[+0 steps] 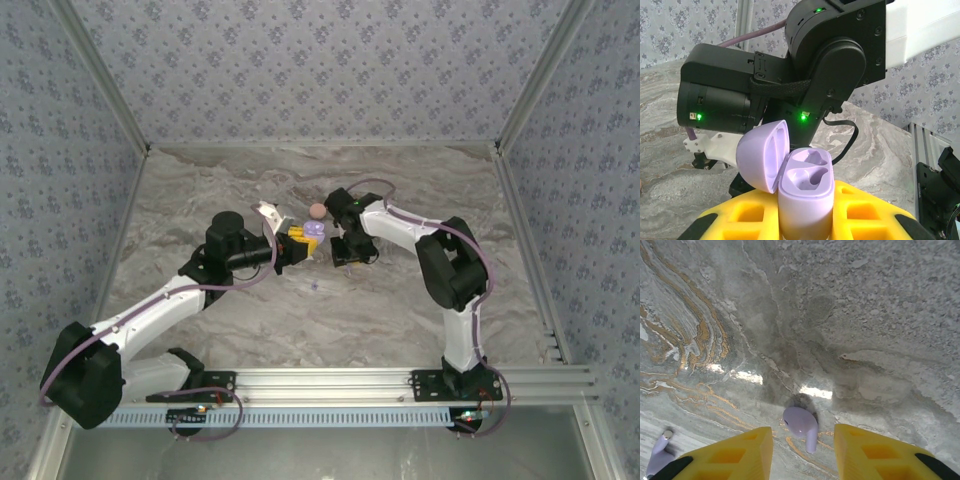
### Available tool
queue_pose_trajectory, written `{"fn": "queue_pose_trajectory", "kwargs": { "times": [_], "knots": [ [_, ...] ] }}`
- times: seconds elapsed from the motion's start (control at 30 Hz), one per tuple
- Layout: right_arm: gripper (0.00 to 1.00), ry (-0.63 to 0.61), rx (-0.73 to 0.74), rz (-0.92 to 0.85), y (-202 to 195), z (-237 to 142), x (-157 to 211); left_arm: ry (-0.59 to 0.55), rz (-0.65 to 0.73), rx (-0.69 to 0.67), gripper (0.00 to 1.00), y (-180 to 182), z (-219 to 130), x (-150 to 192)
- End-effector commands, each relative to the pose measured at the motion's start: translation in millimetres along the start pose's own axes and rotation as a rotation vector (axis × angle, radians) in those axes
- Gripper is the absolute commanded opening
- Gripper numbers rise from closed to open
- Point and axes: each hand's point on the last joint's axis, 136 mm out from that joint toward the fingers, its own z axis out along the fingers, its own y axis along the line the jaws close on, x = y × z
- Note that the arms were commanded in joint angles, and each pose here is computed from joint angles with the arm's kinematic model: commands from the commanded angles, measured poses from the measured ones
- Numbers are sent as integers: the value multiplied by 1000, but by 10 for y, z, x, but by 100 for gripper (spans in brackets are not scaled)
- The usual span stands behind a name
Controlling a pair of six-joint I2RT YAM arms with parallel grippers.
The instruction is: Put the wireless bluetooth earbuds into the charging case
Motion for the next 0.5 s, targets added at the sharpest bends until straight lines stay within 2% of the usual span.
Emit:
{"fn": "queue_pose_trajectory", "kwargs": {
  "times": [0.0,0.47],
  "knots": [
    [40,21,32,11,6,14,13,-25,40,26,21,-91,-24,-104],
    [39,27,103,14,-4,75,-9,-26,39,26,21,-93,-26,-107]
  ]
}}
